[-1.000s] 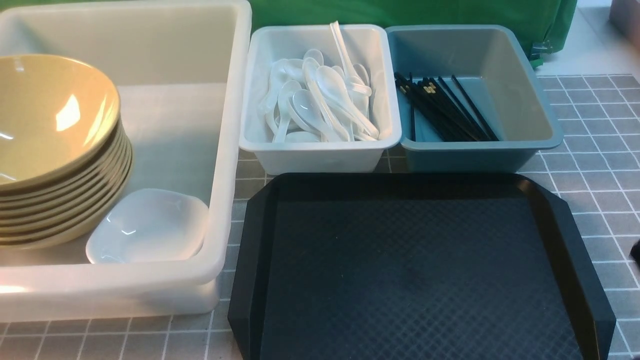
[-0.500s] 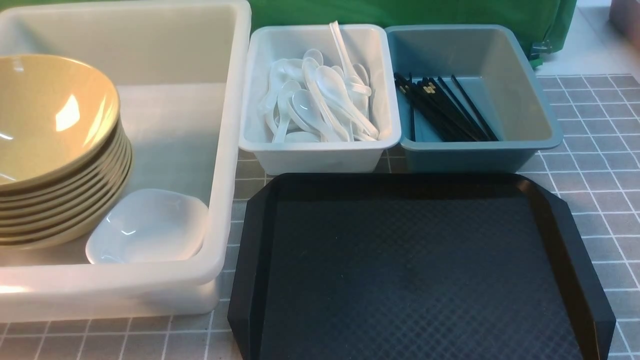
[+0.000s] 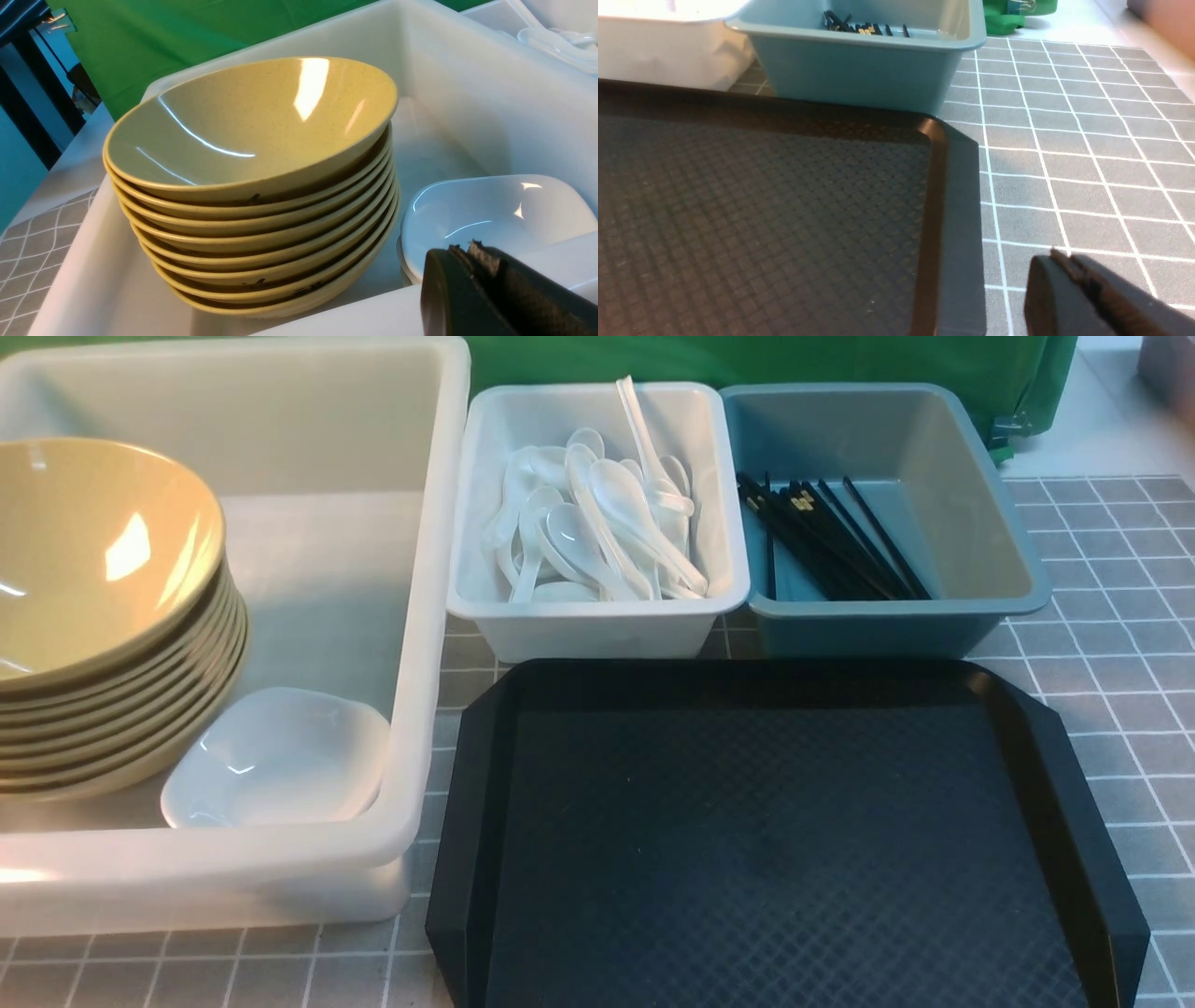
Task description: On grey table put chopsticks spoon bowls plates into blue grey white boxes.
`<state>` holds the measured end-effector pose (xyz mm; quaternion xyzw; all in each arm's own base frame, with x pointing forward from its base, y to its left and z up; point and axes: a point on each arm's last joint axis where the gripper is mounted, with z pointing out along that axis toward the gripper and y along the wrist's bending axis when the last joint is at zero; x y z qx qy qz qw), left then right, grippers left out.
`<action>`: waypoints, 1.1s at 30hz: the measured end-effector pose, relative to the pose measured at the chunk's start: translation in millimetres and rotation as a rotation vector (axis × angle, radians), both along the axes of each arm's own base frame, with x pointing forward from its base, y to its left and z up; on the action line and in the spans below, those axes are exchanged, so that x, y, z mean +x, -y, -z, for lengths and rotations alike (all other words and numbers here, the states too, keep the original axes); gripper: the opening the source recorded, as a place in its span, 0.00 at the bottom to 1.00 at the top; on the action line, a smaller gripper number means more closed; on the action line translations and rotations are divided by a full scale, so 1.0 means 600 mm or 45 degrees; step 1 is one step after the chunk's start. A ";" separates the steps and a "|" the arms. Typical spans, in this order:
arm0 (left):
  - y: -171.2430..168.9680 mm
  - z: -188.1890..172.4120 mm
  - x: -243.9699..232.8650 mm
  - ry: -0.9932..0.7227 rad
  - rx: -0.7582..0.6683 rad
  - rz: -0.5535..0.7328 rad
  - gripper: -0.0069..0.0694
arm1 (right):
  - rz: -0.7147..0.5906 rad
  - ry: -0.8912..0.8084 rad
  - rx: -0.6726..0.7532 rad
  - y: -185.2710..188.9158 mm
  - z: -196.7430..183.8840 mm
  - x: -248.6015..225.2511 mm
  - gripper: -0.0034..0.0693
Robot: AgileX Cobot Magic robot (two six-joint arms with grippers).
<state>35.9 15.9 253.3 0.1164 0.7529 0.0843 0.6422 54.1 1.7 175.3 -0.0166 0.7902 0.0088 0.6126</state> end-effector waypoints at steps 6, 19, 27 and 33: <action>0.000 0.000 0.000 0.000 0.000 0.000 0.08 | 0.002 0.000 0.002 0.000 0.000 0.000 0.12; 0.003 0.017 0.003 -0.044 -0.025 -0.011 0.08 | 0.004 0.000 0.007 0.000 0.000 0.000 0.13; 0.019 0.025 0.010 0.055 -0.275 -0.083 0.08 | 0.006 -0.001 0.016 0.000 0.000 0.000 0.15; 0.022 0.105 0.032 0.044 -0.437 -0.163 0.08 | 0.006 -0.001 0.018 0.000 0.000 0.000 0.16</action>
